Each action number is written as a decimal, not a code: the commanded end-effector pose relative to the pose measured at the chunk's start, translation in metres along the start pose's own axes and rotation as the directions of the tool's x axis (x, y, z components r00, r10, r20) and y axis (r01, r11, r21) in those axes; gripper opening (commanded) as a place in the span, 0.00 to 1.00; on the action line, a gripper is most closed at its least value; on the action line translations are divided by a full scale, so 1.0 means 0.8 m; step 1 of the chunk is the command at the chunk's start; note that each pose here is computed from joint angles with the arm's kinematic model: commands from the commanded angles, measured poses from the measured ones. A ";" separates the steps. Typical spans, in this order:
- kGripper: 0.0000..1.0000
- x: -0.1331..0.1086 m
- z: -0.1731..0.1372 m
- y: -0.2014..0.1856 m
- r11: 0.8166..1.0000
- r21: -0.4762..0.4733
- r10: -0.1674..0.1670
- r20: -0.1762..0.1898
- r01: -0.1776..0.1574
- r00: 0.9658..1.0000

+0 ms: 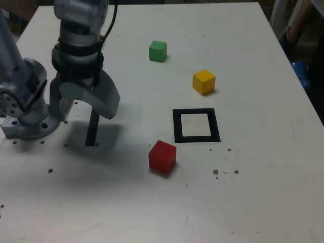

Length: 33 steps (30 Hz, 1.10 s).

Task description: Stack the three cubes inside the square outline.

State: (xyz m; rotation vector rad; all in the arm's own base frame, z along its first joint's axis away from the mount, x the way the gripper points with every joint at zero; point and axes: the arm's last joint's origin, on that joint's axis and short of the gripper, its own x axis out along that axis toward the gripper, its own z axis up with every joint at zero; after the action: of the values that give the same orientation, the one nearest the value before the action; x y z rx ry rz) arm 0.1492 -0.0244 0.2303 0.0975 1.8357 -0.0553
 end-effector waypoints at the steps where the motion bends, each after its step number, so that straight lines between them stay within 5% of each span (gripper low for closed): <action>1: 0.99 0.001 0.000 0.000 1.000 0.000 0.000 -0.002 0.000 1.000; 15: 0.99 -0.002 0.001 0.000 1.000 0.010 0.002 0.000 -0.002 1.000; 33: 0.99 -0.029 0.034 -0.024 0.987 0.159 0.032 0.015 -0.034 0.999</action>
State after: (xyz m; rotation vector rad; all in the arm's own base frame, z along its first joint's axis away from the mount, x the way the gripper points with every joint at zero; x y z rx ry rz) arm 0.1760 -0.0431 0.2438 0.2206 1.8086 -0.1713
